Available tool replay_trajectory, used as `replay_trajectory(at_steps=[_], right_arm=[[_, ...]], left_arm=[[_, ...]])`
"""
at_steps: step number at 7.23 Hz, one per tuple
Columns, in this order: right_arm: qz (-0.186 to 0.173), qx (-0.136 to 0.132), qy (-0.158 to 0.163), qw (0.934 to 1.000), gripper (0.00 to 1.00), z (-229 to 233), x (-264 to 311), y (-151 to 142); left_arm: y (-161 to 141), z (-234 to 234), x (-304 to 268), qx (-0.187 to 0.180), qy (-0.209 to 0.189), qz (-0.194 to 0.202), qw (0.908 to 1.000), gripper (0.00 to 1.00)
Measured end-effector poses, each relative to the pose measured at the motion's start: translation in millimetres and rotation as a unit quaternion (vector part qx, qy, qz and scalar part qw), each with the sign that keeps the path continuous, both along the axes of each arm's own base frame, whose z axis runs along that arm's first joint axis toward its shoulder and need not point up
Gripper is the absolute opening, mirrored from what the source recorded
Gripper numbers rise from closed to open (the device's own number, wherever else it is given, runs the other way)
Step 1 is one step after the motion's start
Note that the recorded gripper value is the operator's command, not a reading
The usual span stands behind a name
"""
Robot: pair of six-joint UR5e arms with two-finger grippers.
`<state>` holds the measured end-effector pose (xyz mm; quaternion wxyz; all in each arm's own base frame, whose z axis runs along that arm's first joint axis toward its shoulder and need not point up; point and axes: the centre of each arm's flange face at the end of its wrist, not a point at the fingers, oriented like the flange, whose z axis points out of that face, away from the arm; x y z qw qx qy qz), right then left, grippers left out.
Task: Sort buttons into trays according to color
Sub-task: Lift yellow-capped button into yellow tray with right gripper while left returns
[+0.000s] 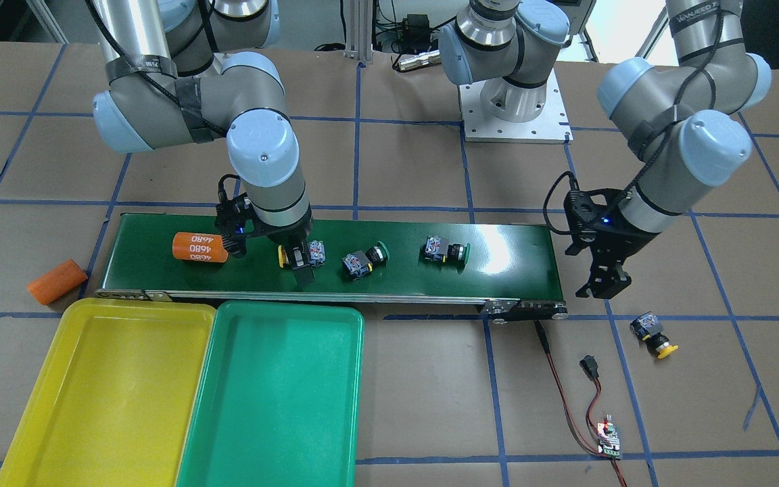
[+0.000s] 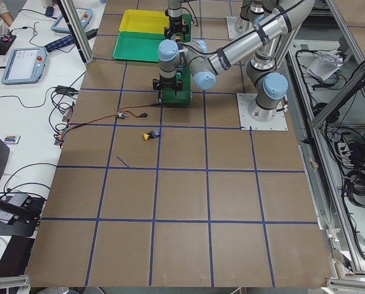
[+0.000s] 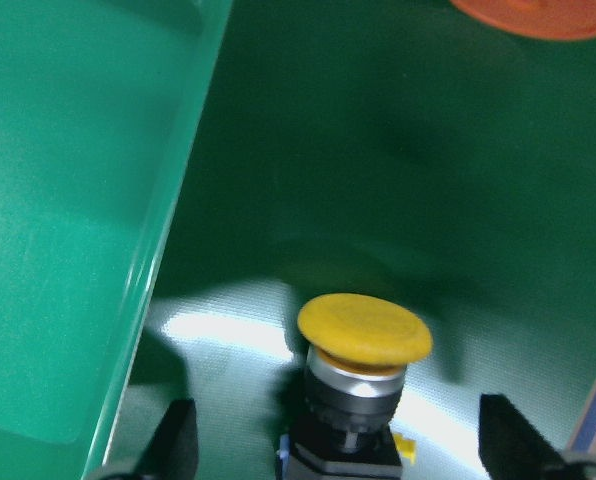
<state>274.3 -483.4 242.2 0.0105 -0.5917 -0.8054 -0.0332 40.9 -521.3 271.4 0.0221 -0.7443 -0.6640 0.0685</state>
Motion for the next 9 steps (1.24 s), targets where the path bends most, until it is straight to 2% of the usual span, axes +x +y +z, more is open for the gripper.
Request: replay_trajectory(at_steps=[1,2,3,4,5,6,7,8,9], right_arm=[[0.0,0.003,0.002,1.0,0.32,-3,0,2],[0.002,0.003,0.004,1.0,0.0,-4,-1,2],[0.001,0.002,0.005,1.0,0.0,-3,-2,1],[-0.003,-0.003,0.007,1.0,0.0,1,-6,-1],[-0.006,-0.009,0.012,0.9999,0.0,5,-10,-5],[-0.009,-0.017,0.021,0.9996,0.0,9,-15,-8],[-0.014,-0.027,0.027,0.9992,0.0,15,-21,-13],[-0.031,-0.043,0.041,0.9978,0.0,26,-40,-28],[-0.059,-0.064,0.06,0.9944,0.0,38,-73,-50]], left_arm=[[-14,-9,34,-0.012,-0.013,-0.087,0.996,0.83],[-25,-21,62,-0.009,-0.03,-0.157,0.9871,0.83],[-32,-35,82,0.004,-0.05,-0.212,0.9759,0.83],[-38,-49,97,0.009,-0.07,-0.246,0.9667,0.79],[-43,-62,105,0.009,-0.086,-0.26,0.9618,0.62],[-48,-76,110,0.009,-0.096,-0.269,0.9583,0.56],[-51,-86,113,0.005,-0.104,-0.278,0.9551,0.37],[-54,-92,115,0.002,-0.108,-0.282,0.9534,0.04],[-56,-93,115,-0.002,-0.11,-0.282,0.953,0.01]])
